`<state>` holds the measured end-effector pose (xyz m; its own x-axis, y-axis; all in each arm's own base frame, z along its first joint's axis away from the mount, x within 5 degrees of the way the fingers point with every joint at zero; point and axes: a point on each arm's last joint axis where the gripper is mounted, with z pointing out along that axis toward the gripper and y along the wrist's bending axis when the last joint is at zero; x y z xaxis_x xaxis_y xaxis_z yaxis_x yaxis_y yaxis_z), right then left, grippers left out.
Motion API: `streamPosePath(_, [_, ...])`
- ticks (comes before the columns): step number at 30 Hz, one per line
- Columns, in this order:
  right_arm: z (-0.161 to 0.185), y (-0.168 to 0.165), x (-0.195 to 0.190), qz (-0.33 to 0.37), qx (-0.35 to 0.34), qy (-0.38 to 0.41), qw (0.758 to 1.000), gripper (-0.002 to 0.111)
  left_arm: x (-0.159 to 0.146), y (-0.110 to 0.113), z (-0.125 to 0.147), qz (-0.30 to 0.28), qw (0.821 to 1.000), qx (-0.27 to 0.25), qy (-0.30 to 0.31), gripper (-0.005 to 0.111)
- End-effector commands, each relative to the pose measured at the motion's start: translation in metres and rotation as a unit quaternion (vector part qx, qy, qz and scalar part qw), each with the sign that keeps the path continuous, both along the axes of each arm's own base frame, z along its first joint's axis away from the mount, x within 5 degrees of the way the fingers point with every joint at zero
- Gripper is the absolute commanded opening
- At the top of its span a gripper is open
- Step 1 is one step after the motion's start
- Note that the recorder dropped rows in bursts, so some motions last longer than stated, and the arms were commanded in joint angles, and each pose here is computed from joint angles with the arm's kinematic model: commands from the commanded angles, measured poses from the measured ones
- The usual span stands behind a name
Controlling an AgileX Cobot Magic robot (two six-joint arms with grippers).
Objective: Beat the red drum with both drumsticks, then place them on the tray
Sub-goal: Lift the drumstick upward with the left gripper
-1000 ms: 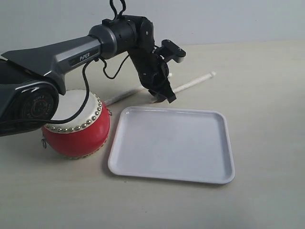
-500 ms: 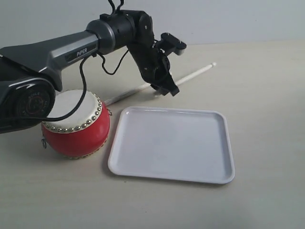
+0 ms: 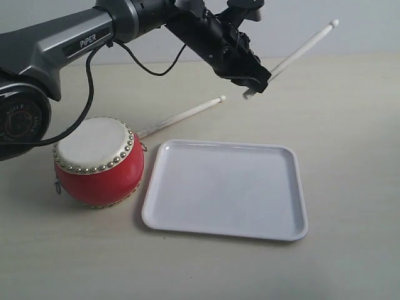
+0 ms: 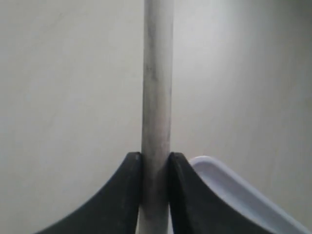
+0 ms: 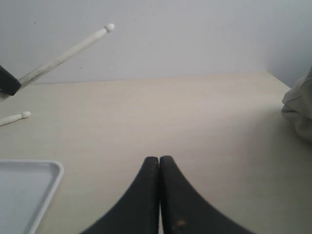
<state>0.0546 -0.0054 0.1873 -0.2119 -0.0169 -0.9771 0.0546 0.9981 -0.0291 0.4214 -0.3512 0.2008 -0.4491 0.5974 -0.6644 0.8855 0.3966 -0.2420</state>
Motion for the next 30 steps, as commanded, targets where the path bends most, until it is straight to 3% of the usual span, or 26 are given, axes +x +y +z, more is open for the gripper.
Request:
streamPosePath(1, [-0.001,-0.002,0.000,-0.001,-0.063,0.002,0.998,0.000,-0.005,-0.004,0.012,-0.014,0.999,-0.046,0.011,0.000])
streamPosePath(10, [0.004,-0.007,0.000,-0.006,-0.173,-0.010,0.985,0.000,-0.023,0.008,0.009,0.008,0.999,-0.032,-0.015,0.000])
streamPosePath(16, [0.007,-0.005,0.001,-0.002,-0.143,-0.031,0.989,0.000,-0.044,0.032,0.020,0.061,0.995,-0.050,-0.062,0.000])
streamPosePath(26, [0.007,-0.004,0.001,-0.001,-0.139,-0.031,0.990,0.000,-0.093,0.063,0.019,0.079,0.978,-0.162,-0.107,0.000])
streamPosePath(30, [0.009,-0.003,0.001,0.005,-0.130,-0.049,0.990,0.000,-0.115,0.071,0.014,0.024,0.980,-0.160,-0.115,0.000])
